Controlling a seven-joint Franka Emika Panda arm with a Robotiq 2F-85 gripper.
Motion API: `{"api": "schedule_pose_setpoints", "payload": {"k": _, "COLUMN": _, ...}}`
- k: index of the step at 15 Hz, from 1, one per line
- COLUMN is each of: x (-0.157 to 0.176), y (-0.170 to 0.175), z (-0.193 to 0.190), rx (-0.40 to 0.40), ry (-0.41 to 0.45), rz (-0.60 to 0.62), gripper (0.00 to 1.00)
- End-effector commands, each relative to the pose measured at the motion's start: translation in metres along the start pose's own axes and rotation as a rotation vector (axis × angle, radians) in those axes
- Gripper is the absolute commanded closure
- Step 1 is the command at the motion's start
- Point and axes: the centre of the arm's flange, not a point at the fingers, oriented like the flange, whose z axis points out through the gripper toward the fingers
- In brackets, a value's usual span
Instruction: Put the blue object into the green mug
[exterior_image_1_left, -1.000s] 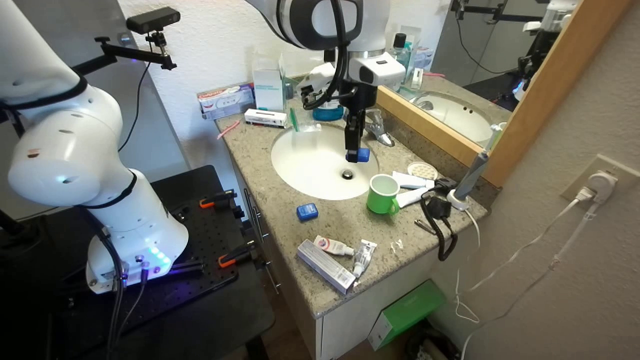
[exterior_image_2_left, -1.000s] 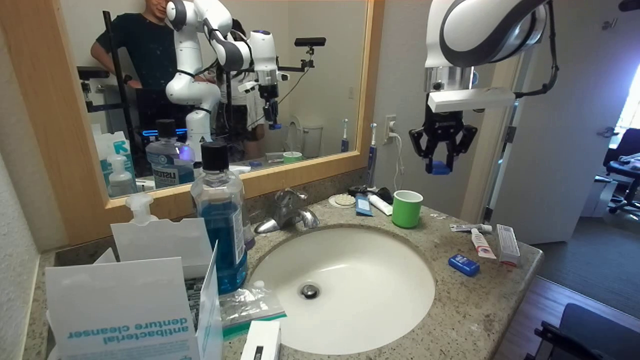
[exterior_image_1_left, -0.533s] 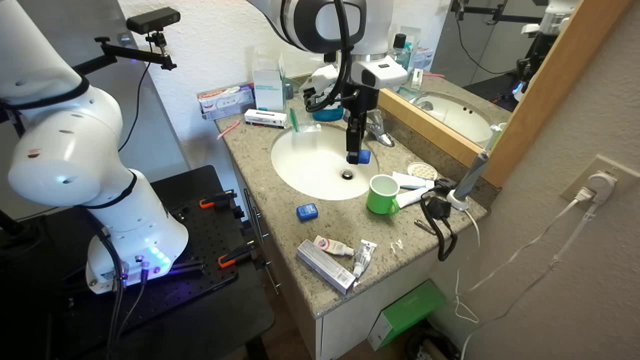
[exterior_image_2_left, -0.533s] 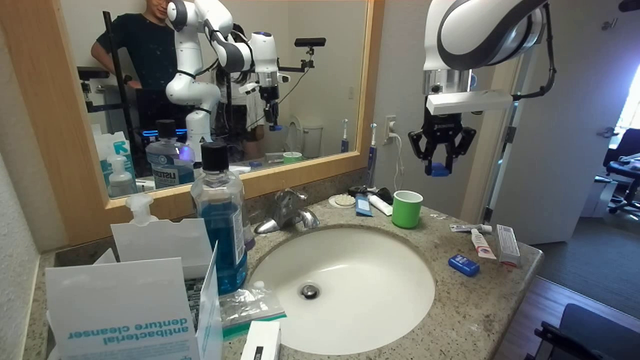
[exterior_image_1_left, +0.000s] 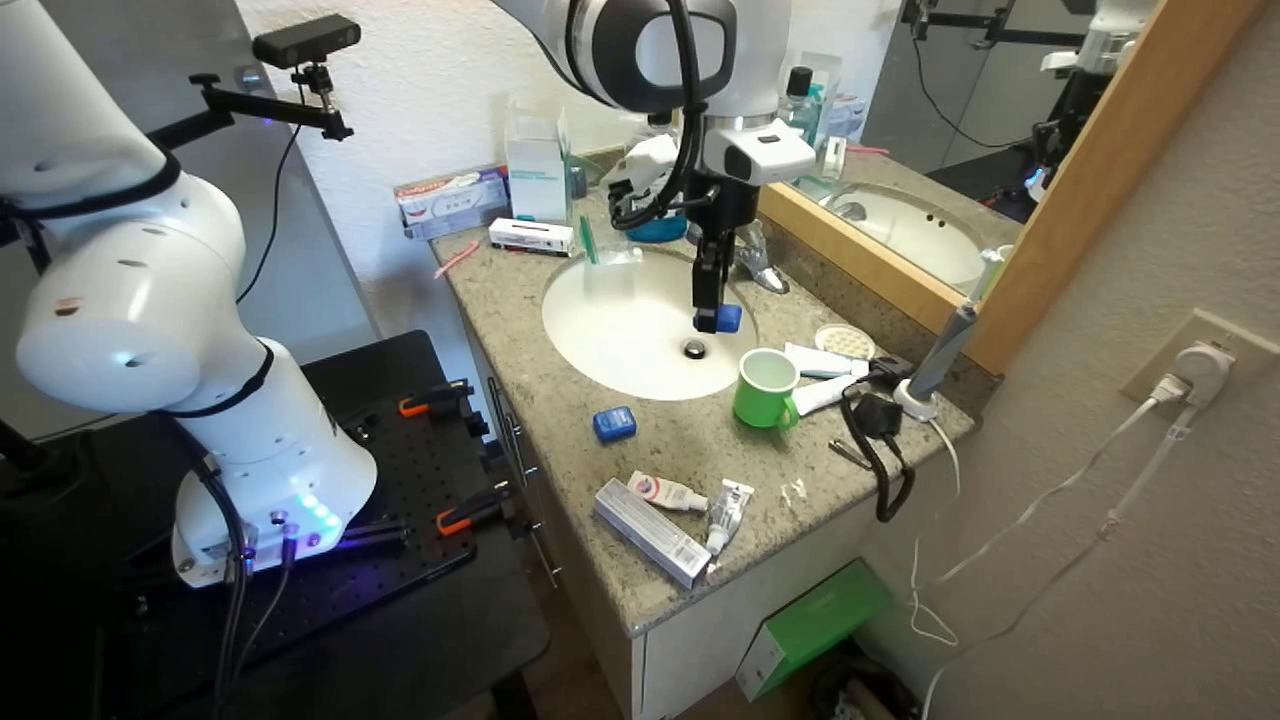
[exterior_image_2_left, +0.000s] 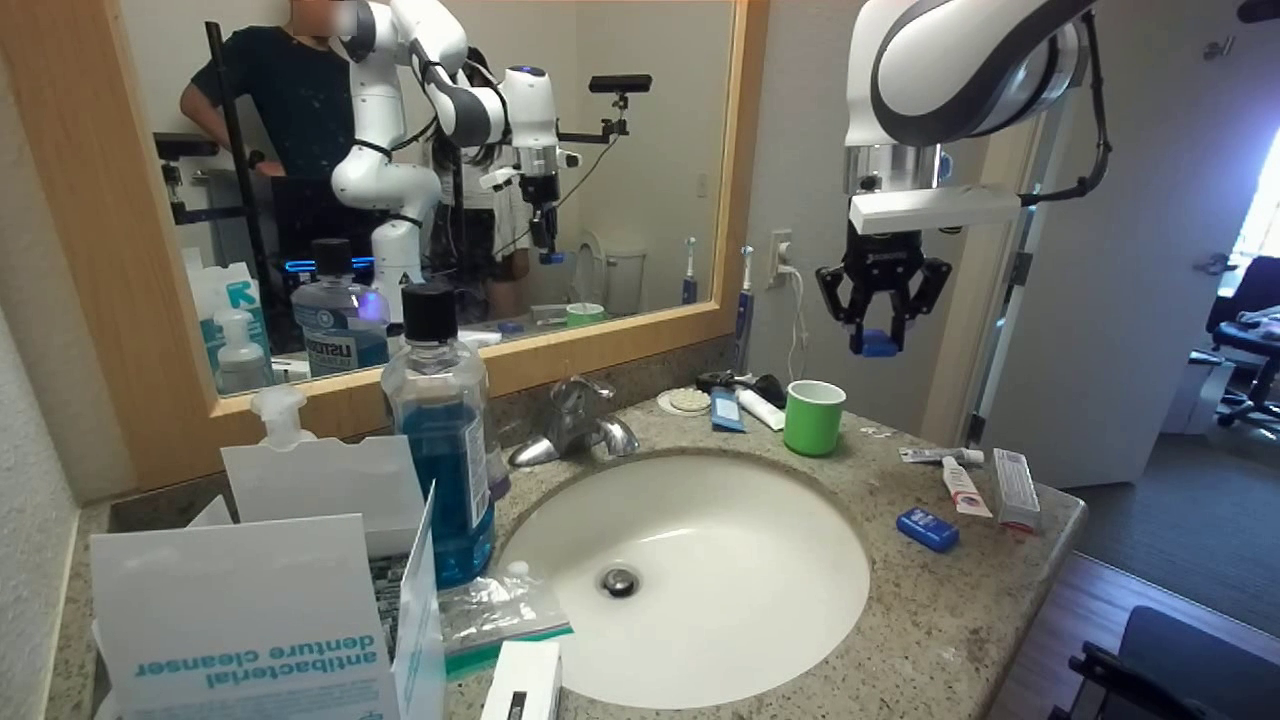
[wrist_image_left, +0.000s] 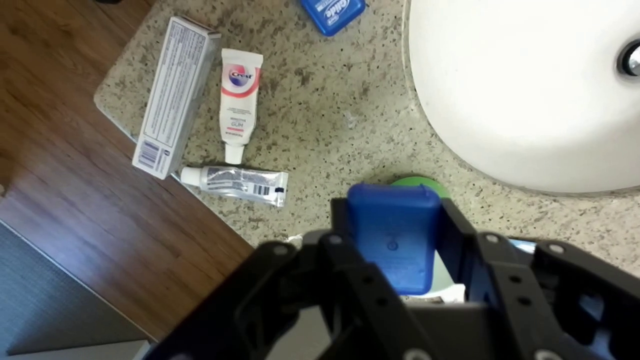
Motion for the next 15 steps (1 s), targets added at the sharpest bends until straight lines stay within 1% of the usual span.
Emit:
{"api": "schedule_pose_setpoints", "payload": {"k": 1, "x": 0.014, "y": -0.015, "z": 0.006, "rx": -0.004, "ry": -0.02, "rz": 0.037, "gripper": 0.8}}
{"api": "schedule_pose_setpoints", "payload": {"k": 9, "x": 0.049, "y": -0.038, "z": 0.025, "rx": -0.022, "ry": -0.039, "rz": 0.085, "gripper": 0.8}}
{"api": "schedule_pose_setpoints", "payload": {"k": 15, "x": 0.073, "y": -0.059, "z": 0.044, "rx": -0.051, "ry": -0.089, "rz": 0.104, "gripper": 0.8}}
